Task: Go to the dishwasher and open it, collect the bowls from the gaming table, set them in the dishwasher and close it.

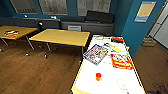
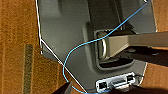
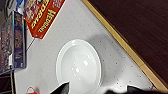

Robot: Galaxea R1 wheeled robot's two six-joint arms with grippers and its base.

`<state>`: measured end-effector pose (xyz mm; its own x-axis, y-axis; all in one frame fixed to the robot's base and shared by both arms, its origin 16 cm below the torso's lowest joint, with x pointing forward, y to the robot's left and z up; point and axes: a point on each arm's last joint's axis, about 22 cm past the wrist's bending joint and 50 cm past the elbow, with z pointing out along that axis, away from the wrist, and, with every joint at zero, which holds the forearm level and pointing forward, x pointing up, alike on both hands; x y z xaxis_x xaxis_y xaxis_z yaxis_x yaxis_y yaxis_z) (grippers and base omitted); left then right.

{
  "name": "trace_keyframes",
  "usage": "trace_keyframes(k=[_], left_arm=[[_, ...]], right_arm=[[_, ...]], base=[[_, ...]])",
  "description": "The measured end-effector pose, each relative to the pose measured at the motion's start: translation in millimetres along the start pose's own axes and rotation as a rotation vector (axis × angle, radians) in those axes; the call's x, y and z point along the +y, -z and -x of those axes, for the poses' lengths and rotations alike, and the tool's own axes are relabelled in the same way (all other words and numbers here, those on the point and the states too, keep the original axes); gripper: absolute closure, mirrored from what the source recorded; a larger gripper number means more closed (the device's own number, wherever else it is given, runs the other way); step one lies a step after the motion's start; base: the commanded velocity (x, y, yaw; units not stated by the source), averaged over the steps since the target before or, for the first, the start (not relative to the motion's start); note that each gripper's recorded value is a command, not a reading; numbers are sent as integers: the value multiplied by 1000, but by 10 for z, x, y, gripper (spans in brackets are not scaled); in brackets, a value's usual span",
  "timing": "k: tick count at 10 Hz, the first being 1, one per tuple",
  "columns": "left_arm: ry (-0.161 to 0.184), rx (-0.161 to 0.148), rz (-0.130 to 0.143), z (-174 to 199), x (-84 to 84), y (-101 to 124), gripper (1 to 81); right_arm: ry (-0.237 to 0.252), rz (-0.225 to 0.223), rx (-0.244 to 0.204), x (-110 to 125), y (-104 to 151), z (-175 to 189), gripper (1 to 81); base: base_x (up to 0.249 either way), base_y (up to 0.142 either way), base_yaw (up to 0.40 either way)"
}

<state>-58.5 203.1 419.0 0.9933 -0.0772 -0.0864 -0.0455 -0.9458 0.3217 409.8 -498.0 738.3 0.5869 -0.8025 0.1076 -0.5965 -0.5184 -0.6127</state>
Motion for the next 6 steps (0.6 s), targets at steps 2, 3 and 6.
trace_keyframes(k=[2, 3, 6], left_arm=[[-1, 0, -6, -1, 8, -13, 10], [-1, -1, -6, 2, 10, -14, 10], [-1, -1, -6, 2, 10, -14, 10]], right_arm=[[-30, 0, 21, -3, 17, -103, 10], [-64, 8, 34, 40, 24, -163, 10], [-120, 34, 70, 167, -23, -340, 10]], base=[[0, 0, 0], [0, 0, 0], [0, 0, 0]])
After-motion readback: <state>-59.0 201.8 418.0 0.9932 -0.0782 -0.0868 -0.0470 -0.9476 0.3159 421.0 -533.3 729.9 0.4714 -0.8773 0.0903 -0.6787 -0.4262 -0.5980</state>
